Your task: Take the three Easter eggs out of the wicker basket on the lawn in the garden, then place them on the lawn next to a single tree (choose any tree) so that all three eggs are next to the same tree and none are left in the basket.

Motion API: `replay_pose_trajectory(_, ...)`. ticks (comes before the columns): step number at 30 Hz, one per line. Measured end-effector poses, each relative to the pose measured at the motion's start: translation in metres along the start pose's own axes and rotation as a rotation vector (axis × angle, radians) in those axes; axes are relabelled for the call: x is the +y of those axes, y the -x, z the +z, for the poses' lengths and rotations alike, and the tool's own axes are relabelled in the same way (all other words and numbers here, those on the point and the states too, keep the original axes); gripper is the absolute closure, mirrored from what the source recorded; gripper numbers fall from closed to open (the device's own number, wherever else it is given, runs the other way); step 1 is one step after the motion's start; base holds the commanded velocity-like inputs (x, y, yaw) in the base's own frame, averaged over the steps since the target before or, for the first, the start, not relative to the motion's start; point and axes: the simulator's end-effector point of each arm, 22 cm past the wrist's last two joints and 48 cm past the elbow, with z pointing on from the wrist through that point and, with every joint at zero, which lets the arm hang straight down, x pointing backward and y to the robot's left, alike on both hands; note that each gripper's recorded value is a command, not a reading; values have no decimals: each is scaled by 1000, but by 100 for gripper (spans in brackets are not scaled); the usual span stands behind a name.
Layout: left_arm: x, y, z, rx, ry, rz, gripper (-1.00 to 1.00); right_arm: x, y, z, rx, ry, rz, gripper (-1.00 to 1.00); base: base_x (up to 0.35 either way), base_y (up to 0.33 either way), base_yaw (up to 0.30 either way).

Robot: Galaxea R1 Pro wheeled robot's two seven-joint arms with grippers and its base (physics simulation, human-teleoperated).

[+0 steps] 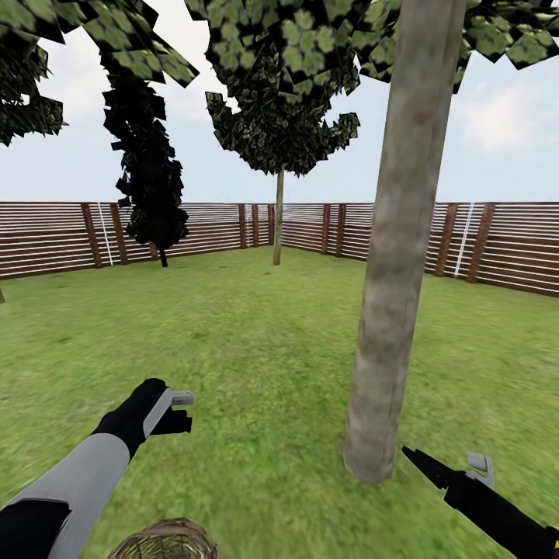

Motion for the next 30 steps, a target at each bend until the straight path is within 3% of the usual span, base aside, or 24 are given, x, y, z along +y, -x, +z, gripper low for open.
replay_pose_trajectory(12,5,-13,22,-4,10,-4,-100,-15,-17,-1,2,0,5,-100,0,0,0)
replay_pose_trajectory(15,12,-12,28,-28,20,-11,-100,-19,-21,-2,3,0,6,-100,0,0,0)
replay_pose_trajectory(23,43,-50,77,-42,73,-53,-100,-28,-32,-2,2,0,5,-100,0,0,0)
replay_pose_trajectory(30,51,-90,110,-28,92,-64,-100,-36,-41,-3,1,1,5,-100,0,0,0)
